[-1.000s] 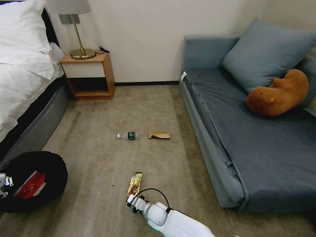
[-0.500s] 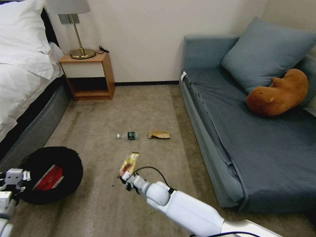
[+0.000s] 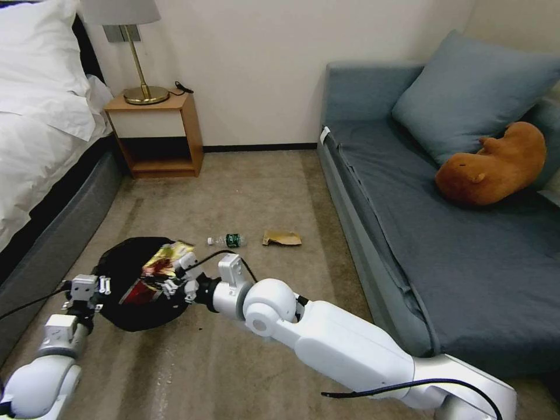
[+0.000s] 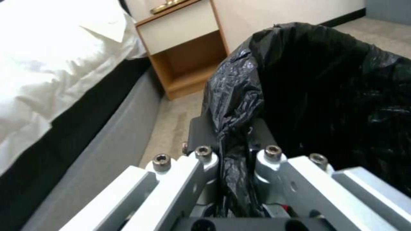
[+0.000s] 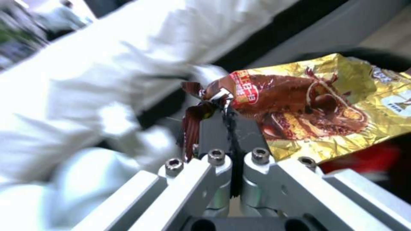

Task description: Pick up the trash bin, then pick up the garbage on the floor and place it into the trash bin.

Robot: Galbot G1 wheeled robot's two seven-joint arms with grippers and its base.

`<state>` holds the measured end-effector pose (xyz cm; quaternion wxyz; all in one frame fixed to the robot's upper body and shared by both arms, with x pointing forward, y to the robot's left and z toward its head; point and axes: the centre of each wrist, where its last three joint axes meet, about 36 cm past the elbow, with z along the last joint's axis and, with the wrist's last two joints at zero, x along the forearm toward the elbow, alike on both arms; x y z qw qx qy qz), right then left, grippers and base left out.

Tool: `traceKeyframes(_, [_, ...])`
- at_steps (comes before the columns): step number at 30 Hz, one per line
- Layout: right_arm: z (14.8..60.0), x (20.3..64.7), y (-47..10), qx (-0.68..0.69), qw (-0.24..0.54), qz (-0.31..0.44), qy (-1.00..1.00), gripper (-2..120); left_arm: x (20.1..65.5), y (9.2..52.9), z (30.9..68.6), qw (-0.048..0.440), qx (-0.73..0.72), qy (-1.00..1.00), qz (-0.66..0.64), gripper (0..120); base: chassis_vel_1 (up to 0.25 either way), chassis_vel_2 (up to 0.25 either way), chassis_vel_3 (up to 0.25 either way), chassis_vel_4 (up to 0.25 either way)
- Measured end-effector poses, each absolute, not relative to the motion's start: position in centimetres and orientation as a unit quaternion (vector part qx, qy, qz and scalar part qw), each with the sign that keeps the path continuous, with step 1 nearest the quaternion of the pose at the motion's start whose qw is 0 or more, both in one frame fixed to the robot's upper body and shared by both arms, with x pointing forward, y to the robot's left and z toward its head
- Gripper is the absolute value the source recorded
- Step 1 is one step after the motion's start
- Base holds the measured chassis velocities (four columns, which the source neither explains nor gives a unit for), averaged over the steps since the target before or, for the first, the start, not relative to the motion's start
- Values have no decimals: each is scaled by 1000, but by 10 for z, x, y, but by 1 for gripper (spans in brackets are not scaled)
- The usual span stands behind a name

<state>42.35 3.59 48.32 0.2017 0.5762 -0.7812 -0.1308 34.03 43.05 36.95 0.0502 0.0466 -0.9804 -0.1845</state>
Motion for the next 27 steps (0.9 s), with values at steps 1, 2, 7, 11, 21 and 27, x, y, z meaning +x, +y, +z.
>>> traceKeyframes(1, [483, 423, 36, 576, 202, -131, -781, 0, 340, 430, 370, 50, 47, -980, -185, 5, 0, 0, 0, 0])
traceKeyframes(2, [491, 420, 35, 585, 212, -155, -767, 0, 344, 427, 368, 49, 43, -981, -180, 5, 0, 0, 0, 0])
traceKeyframes(7, [497, 415, 36, 602, 232, -193, -739, 0, 351, 417, 364, 46, 33, -985, -165, 5, 0, 0, 0, 0])
traceKeyframes(11, [484, 424, 41, 596, 249, -201, -736, 0, 350, 409, 362, 43, 24, -987, -155, 5, 0, 0, 0, 0])
traceKeyframes(21, [445, 454, 48, 559, 272, -196, -759, 0, 338, 407, 366, 39, 14, -988, -148, 5, 0, 0, 0, 0])
traceKeyframes(27, [422, 470, 53, 533, 275, -181, -780, 0, 330, 403, 367, 35, 12, -989, -141, 5, 0, 0, 0, 0])
